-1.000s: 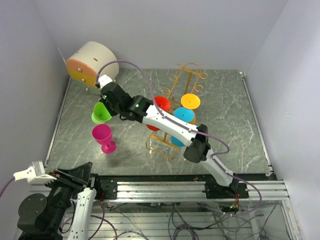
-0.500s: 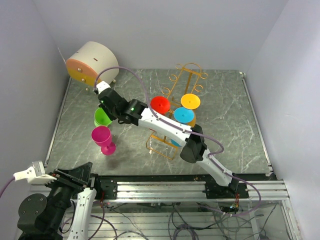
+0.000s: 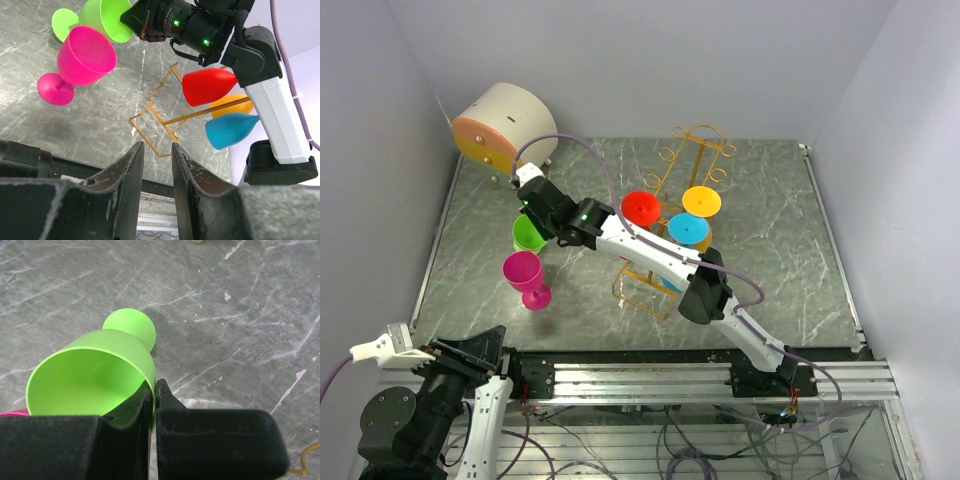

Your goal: Take the wine glass off the wine glass rack

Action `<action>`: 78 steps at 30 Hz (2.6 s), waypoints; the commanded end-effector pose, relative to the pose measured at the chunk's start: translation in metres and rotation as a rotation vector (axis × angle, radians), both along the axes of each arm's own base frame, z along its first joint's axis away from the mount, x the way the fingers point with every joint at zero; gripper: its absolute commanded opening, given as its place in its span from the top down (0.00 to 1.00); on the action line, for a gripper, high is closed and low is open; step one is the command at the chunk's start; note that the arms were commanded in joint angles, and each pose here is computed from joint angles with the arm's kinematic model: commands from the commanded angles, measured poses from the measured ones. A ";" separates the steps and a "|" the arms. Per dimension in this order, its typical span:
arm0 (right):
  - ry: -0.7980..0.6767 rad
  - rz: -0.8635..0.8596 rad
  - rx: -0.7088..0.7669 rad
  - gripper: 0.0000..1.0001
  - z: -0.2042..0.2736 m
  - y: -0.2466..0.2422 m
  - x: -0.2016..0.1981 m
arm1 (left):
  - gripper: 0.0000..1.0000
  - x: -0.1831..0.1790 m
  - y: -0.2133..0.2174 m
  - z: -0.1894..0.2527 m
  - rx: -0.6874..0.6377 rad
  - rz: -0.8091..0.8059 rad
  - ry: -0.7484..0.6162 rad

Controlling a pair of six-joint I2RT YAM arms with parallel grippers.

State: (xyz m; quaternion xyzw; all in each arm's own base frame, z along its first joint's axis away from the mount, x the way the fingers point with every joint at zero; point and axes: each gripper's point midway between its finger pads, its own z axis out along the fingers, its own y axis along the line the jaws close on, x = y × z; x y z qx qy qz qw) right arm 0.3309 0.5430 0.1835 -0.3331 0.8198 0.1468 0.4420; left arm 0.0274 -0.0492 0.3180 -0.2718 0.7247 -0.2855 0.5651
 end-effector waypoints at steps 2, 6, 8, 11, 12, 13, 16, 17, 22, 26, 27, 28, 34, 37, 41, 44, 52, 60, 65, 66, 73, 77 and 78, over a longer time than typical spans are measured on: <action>0.000 -0.021 0.009 0.94 -0.004 0.000 0.006 | 0.61 -0.001 0.003 -0.002 0.007 0.026 -0.008; -0.011 -0.013 0.037 0.76 0.008 0.002 0.005 | 0.61 0.000 0.003 -0.003 0.006 0.028 -0.007; -0.018 -0.011 0.053 0.70 0.015 0.003 0.005 | 0.61 0.000 0.002 -0.003 0.005 0.027 -0.007; -0.033 -0.005 0.084 0.68 0.031 0.004 0.004 | 0.61 0.000 0.002 -0.002 0.003 0.025 -0.007; -0.040 -0.005 0.095 0.68 0.036 0.004 0.004 | 0.61 0.000 0.002 -0.002 0.002 0.025 -0.008; -0.048 -0.002 0.108 0.67 0.042 0.005 0.004 | 0.61 0.000 0.002 -0.001 0.002 0.026 -0.010; -0.075 0.018 0.163 0.65 0.066 0.009 0.000 | 0.61 0.000 0.002 0.000 0.003 0.030 -0.013; -0.083 0.032 0.190 0.64 0.076 0.011 -0.003 | 0.61 -0.001 0.002 0.001 0.003 0.029 -0.014; -0.157 0.096 0.344 0.63 0.147 0.020 -0.027 | 0.61 -0.002 0.002 0.003 0.002 0.031 -0.017; -0.196 0.140 0.466 0.61 0.210 0.009 -0.053 | 0.60 -0.002 0.002 0.007 0.000 0.033 -0.025; -0.199 0.139 0.488 0.60 0.223 0.003 -0.058 | 0.60 -0.003 0.002 0.009 0.000 0.031 -0.029; -0.197 0.142 0.510 0.58 0.236 -0.004 -0.065 | 0.60 -0.003 0.002 0.010 0.000 0.032 -0.031; -0.127 0.117 0.582 0.50 0.285 -0.069 -0.095 | 0.60 0.001 -0.001 0.020 0.001 0.011 -0.053; -0.092 0.066 0.586 0.50 0.295 -0.112 -0.101 | 0.59 0.005 -0.004 0.030 0.012 -0.012 -0.070; -0.077 -0.112 0.622 0.50 0.302 -0.186 -0.105 | 0.58 0.018 -0.007 0.047 0.030 -0.035 -0.086; -0.061 -0.244 0.694 0.49 0.304 -0.248 -0.109 | 0.56 0.032 -0.014 0.059 0.024 -0.082 -0.091; 0.010 -0.477 0.719 0.48 0.276 -0.339 -0.120 | 0.51 0.070 -0.039 0.087 -0.003 -0.244 -0.080; 0.019 -0.522 0.712 0.40 0.271 -0.365 -0.132 | 0.47 0.099 -0.058 0.106 -0.030 -0.372 -0.049; -0.082 -0.471 0.567 0.39 0.302 -0.341 -0.105 | 0.48 0.114 -0.061 0.116 -0.047 -0.392 -0.058; -0.106 -0.483 0.533 0.38 0.309 -0.337 -0.094 | 0.48 0.115 -0.061 0.117 -0.048 -0.390 -0.063; -0.163 -0.631 0.461 0.44 0.318 -0.386 0.014 | 0.48 0.115 -0.059 0.111 -0.052 -0.376 -0.052; -0.074 -0.698 0.570 0.54 0.292 -0.440 0.038 | 0.48 0.111 -0.057 0.108 -0.039 -0.370 -0.041; -0.062 -0.694 0.595 0.56 0.289 -0.444 0.034 | 0.48 0.111 -0.057 0.108 -0.038 -0.371 -0.041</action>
